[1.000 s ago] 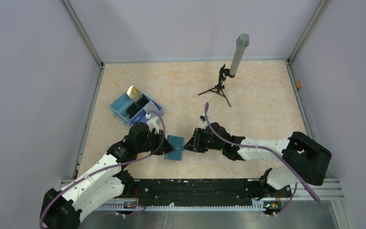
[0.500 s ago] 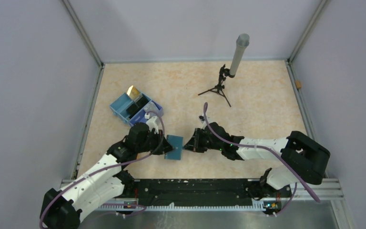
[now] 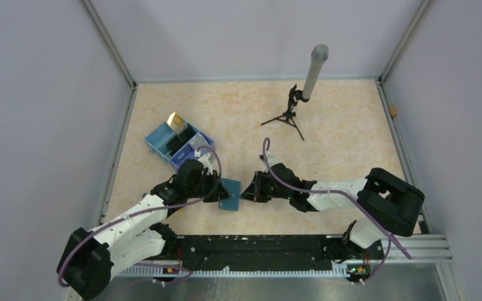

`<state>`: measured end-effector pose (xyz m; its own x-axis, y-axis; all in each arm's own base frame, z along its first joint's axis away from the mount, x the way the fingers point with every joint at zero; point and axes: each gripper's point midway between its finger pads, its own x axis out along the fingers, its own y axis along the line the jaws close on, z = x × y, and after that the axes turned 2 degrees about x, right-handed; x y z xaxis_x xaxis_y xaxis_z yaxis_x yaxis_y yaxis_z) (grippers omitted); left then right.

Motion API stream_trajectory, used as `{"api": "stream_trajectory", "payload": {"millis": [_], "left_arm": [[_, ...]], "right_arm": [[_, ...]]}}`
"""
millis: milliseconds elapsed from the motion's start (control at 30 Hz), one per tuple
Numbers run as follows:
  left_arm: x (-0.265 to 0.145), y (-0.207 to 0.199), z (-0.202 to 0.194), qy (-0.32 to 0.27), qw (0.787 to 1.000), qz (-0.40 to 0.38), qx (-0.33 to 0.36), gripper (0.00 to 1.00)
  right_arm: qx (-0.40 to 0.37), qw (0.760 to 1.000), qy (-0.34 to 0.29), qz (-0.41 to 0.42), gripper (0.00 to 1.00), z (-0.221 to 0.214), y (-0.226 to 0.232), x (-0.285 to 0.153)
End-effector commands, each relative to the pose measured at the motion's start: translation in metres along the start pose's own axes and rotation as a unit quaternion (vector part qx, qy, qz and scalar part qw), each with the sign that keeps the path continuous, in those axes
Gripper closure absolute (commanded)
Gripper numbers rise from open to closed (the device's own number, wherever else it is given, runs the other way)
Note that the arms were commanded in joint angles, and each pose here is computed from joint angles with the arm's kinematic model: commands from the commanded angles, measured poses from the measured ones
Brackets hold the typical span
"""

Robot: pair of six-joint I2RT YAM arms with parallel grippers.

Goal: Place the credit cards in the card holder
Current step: Close the card holder at the center of the board.

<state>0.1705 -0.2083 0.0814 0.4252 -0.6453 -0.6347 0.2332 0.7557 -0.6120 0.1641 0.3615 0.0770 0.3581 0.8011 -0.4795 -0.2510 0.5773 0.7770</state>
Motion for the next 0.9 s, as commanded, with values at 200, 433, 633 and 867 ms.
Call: {"api": "stream_trajectory", "payload": {"millis": [200, 433, 633, 867], "left_arm": [[0.016, -0.001, -0.002, 0.007, 1.0, -0.02, 0.011, 1.0], [0.019, 0.002, -0.008, 0.02, 1.0, -0.018, 0.014, 1.0], [0.022, 0.006, -0.014, 0.033, 0.999, -0.013, 0.016, 1.0], [0.023, 0.011, -0.017, 0.042, 0.999, 0.0, 0.021, 1.0]], "right_arm": [[-0.038, 0.997, 0.009, 0.071, 1.0, -0.011, 0.018, 0.017], [-0.039, 0.996, 0.017, 0.082, 1.0, -0.016, 0.017, 0.024], [-0.044, 0.995, 0.018, 0.09, 1.0, -0.018, 0.019, 0.024], [-0.044, 0.995, 0.014, 0.092, 1.0, -0.018, 0.018, 0.025]]}}
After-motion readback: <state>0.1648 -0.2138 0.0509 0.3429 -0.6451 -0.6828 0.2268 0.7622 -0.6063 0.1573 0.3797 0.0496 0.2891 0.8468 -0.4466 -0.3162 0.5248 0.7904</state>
